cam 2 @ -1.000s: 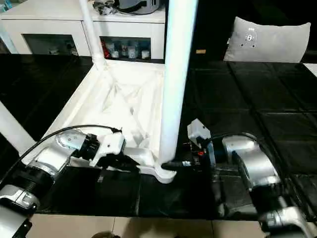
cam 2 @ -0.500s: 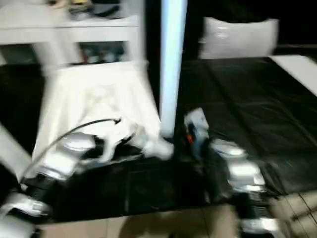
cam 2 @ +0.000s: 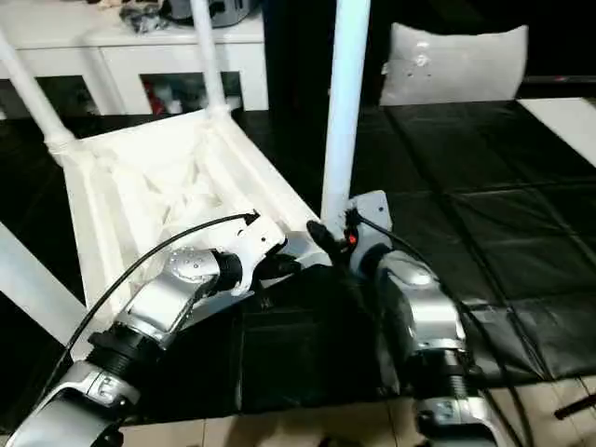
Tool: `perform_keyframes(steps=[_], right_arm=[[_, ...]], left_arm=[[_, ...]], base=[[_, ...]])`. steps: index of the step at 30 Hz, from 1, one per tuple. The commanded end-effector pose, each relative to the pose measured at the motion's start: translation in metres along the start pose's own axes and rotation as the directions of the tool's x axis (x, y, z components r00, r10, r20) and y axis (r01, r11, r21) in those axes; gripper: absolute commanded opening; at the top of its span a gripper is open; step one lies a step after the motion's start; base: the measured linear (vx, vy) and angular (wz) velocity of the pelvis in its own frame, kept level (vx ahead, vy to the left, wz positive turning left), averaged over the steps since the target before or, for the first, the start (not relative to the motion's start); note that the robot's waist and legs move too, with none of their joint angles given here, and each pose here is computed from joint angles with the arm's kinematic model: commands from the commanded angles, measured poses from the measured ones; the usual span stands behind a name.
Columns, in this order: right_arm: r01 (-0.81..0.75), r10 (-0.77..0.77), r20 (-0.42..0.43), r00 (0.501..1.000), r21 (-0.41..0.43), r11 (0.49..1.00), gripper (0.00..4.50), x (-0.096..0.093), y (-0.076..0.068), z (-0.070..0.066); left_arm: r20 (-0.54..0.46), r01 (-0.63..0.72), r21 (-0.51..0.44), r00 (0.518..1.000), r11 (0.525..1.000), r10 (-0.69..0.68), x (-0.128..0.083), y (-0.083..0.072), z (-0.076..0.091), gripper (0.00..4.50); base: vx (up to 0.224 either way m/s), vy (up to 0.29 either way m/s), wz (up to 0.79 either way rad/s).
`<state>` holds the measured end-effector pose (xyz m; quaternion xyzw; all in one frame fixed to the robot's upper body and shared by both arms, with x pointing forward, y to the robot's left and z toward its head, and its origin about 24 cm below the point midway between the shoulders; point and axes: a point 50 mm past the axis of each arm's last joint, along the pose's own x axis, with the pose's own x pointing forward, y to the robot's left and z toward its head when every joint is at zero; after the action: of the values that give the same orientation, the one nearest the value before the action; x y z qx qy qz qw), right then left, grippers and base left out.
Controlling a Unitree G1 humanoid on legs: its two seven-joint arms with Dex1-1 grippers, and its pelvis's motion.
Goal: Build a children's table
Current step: Rotate leg to tighten
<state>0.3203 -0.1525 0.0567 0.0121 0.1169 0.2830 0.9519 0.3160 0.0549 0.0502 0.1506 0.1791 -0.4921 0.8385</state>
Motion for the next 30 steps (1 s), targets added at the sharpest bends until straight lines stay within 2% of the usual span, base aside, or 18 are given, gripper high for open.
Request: perform_keyframes(steps=[1,4,6,9,12,13,16,17,19,21,22,24,25,27,30], right_arm=[[-0.063,0.063,0.023,0.998,-0.028,0.998,3.45,-0.009,-0.003,0.002],[-0.125,0.127,0.030,0.991,-0.072,0.990,3.67,-0.023,-0.014,0.006],[-0.255,0.257,0.006,0.966,-0.112,0.961,3.78,-0.040,-0.020,0.011],[-0.308,0.309,-0.018,0.951,-0.117,0.944,4.11,-0.046,-0.024,0.013],[-0.416,0.409,-0.073,0.909,-0.153,0.896,4.31,-0.056,-0.027,0.017],[-0.475,0.461,-0.115,0.880,-0.188,0.860,4.45,-0.061,-0.027,0.020],[-0.517,0.495,-0.149,0.856,-0.252,0.818,4.45,-0.062,-0.027,0.023],[-0.569,0.544,-0.167,0.822,-0.248,0.784,4.45,-0.063,-0.024,0.026],[-0.597,0.568,-0.183,0.802,-0.241,0.765,4.45,-0.063,-0.022,0.026],[-0.667,0.631,-0.217,0.745,-0.197,0.719,4.45,-0.062,-0.016,0.023],[-0.669,0.633,-0.218,0.743,-0.195,0.717,4.19,-0.062,-0.016,0.023],[-0.731,0.692,-0.244,0.679,-0.141,0.668,4.19,-0.060,-0.010,0.018],[-0.737,0.699,-0.244,0.673,-0.130,0.664,4.19,-0.059,-0.009,0.017],[-0.747,0.709,-0.244,0.661,-0.122,0.654,3.81,-0.057,-0.007,0.016],[-0.764,0.728,-0.244,0.641,-0.104,0.637,3.70,-0.054,-0.004,0.014]], left_arm=[[0.110,0.023,0.078,0.993,0.997,-0.032,-0.008,0.002,0.020,0.00],[0.084,0.045,0.098,0.995,0.994,-0.054,-0.014,0.007,0.012,0.00],[0.051,0.090,0.127,0.994,0.988,-0.097,-0.023,0.012,0.003,0.00],[0.029,0.129,0.145,0.991,0.981,-0.134,-0.026,0.013,-0.001,0.00],[-0.015,0.225,0.199,0.974,0.954,-0.226,-0.035,0.013,-0.008,0.00],[-0.034,0.298,0.250,0.953,0.921,-0.300,-0.040,0.012,-0.010,0.00],[-0.076,0.368,0.287,0.929,0.884,-0.362,-0.045,0.011,-0.014,0.00],[-0.097,0.413,0.324,0.910,0.851,-0.404,-0.049,0.011,-0.017,0.00],[-0.113,0.438,0.337,0.898,0.833,-0.426,-0.050,0.011,-0.019,0.00],[-0.135,0.492,0.352,0.868,0.796,-0.477,-0.054,0.010,-0.019,0.00],[-0.136,0.494,0.353,0.868,0.795,-0.478,-0.054,0.010,-0.019,0.00],[-0.164,0.547,0.380,0.834,0.746,-0.527,-0.057,0.009,-0.017,0.00],[-0.170,0.554,0.384,0.829,0.739,-0.533,-0.057,0.009,-0.017,0.00],[-0.178,0.565,0.395,0.821,0.724,-0.543,-0.057,0.009,-0.016,0.00],[-0.180,0.578,0.401,0.810,0.711,-0.557,-0.058,0.008,-0.016,0.00]], base=[[0.000,0.000,0.00],[0.000,0.000,0.00],[0.000,0.000,0.00],[0.000,0.000,0.00],[0.000,0.000,0.00],[0.000,0.000,0.00],[0.000,0.000,0.00],[0.000,0.000,0.00],[0.000,0.000,0.00],[0.000,0.000,0.00],[0.000,0.000,0.00],[0.000,0.000,0.00],[0.000,0.000,0.00],[0.000,0.000,0.00],[0.000,0.000,0.00]])
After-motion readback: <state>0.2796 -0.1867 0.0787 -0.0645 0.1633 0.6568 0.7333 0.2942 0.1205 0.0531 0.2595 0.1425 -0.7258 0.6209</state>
